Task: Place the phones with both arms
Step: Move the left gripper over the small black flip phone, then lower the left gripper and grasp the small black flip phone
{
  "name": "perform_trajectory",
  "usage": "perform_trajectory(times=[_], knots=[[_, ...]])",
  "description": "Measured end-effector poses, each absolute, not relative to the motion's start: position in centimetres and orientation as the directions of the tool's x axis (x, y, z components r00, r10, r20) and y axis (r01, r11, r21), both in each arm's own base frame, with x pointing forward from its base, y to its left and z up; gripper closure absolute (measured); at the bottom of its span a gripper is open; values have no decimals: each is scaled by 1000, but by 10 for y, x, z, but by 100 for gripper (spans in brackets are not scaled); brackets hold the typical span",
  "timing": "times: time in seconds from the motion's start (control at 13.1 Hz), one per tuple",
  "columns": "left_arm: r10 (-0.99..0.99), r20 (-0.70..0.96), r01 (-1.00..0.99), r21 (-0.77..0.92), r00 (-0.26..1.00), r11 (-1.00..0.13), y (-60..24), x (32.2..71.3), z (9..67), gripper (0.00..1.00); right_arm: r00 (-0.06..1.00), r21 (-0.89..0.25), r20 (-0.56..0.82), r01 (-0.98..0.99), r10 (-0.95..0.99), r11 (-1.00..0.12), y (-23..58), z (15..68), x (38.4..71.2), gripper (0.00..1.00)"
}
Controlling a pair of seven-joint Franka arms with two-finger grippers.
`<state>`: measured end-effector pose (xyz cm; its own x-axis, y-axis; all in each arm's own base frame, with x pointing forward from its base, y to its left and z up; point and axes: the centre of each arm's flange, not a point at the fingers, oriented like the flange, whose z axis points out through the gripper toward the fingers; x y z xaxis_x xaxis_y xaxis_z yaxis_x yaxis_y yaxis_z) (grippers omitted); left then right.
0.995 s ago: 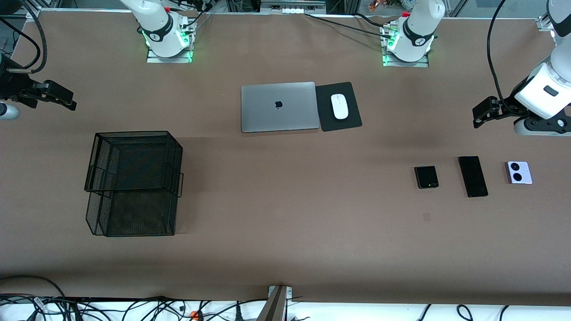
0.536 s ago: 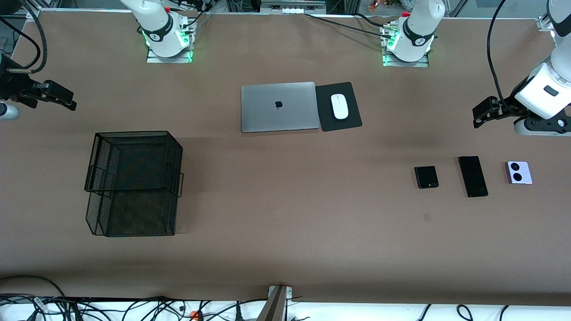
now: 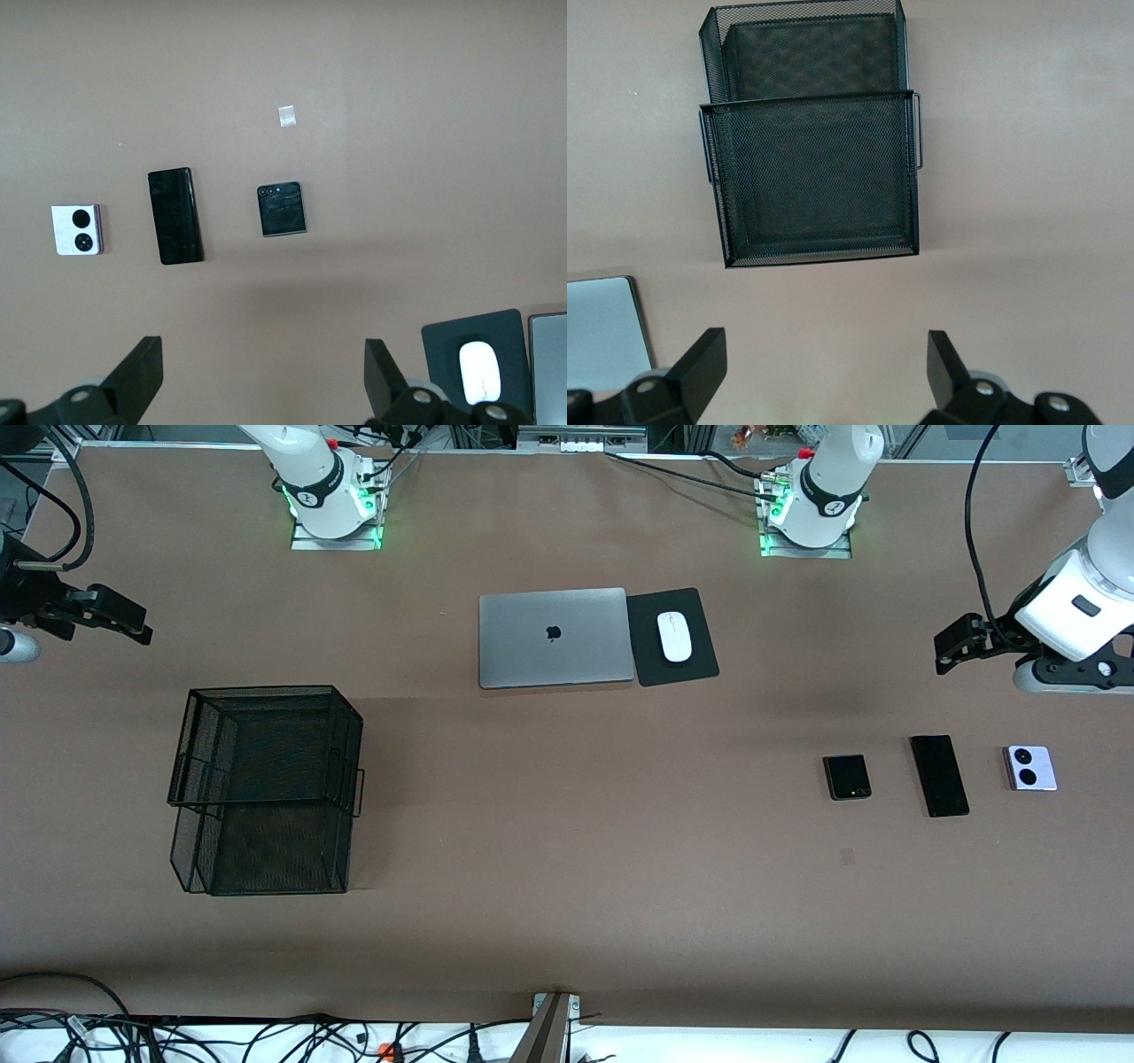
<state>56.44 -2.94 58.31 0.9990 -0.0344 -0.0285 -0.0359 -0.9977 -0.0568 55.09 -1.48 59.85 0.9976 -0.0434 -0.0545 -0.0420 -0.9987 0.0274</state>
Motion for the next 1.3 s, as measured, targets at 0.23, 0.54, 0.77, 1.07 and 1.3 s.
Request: perform_trajectory(times=[0.23,0.54,0.77,1.07,1.3], knots=[[-37,-35,-39,-57,999,-998,-31,566,580,0,998,27,-54,-42,-43,-999,-15,599,551,0],[-40,-40,-42,-55,998,-998,-33,574,575,0,998,27,-54,-42,-43,-999,-15,599,551,0],[-42,-83,-47,-55,996,-997,-33,576,562,0,998,27,-54,-42,-43,-999,-15,599,551,0],[-45,-137,-52,-50,990,-997,-33,600,506,0,998,27,-54,-42,-43,-999,-15,599,551,0],[-48,-114,-53,-43,992,-998,-32,629,450,0,998,27,-54,-42,-43,-999,-15,598,551,0]])
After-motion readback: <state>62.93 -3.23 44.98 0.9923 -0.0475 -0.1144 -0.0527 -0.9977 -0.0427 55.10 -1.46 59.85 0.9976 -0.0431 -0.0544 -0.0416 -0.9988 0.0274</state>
